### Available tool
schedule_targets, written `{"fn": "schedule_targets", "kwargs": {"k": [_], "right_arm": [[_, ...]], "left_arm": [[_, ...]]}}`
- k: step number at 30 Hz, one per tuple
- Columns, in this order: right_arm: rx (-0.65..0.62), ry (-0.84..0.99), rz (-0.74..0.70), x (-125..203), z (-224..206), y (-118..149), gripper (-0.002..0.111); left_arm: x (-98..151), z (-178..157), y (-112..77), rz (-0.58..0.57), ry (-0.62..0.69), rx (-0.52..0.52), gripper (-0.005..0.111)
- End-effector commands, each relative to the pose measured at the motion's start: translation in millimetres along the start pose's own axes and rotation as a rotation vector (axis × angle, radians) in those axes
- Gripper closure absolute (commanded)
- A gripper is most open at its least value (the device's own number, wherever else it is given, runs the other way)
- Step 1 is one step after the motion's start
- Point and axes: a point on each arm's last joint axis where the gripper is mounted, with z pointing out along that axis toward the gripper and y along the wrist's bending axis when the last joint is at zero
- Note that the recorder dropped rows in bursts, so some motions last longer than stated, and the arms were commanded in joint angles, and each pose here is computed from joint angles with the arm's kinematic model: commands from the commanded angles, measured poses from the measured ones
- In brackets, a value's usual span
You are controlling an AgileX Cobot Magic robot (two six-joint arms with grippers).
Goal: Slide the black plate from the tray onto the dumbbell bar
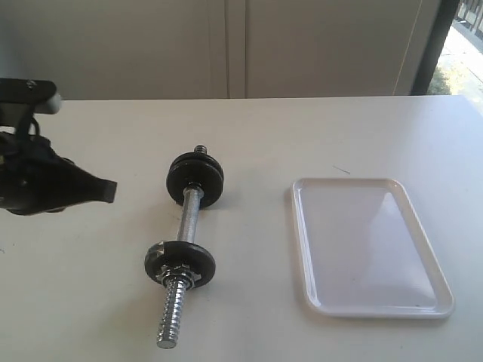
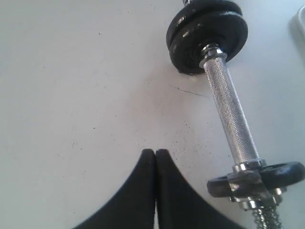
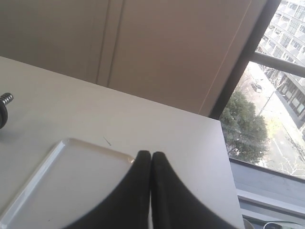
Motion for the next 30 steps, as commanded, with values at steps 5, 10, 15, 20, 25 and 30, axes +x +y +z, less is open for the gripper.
{"fn": "schedule_targets", "kwargs": {"k": [5, 10, 15, 20, 25, 30], "right_arm": [[0.0, 0.038, 0.05, 4.6, -0.1, 0.0, 0.108], [0.0, 0.04, 0.05, 4.8, -0.1, 0.0, 0.108], [0.0, 0.04, 0.05, 4.8, -0.1, 0.0, 0.108], [0.0, 0.04, 0.05, 4.8, -0.1, 0.0, 0.108], [0.0, 0.04, 0.05, 4.8, -0.1, 0.0, 0.108], [0.001, 0.04, 0.049, 4.8, -0.1, -0.1, 0.108]], "left_arm": [[3.0, -65.7, 8.7, 0.023, -0.099, -0.013, 0.107], [5.2, -77.0, 10.3, 0.016, -0.118, -0.013, 0.107], [5.4, -76.9, 10.3, 0.017, -0.119, -0.012, 0.107], [5.4, -76.9, 10.3, 0.017, -0.119, -0.012, 0.107], [5.8, -76.9, 8.6, 0.023, -0.118, -0.005, 0.107], [4.9, -86.3, 17.1, -0.008, -0.162, -0.032, 0.107]]}}
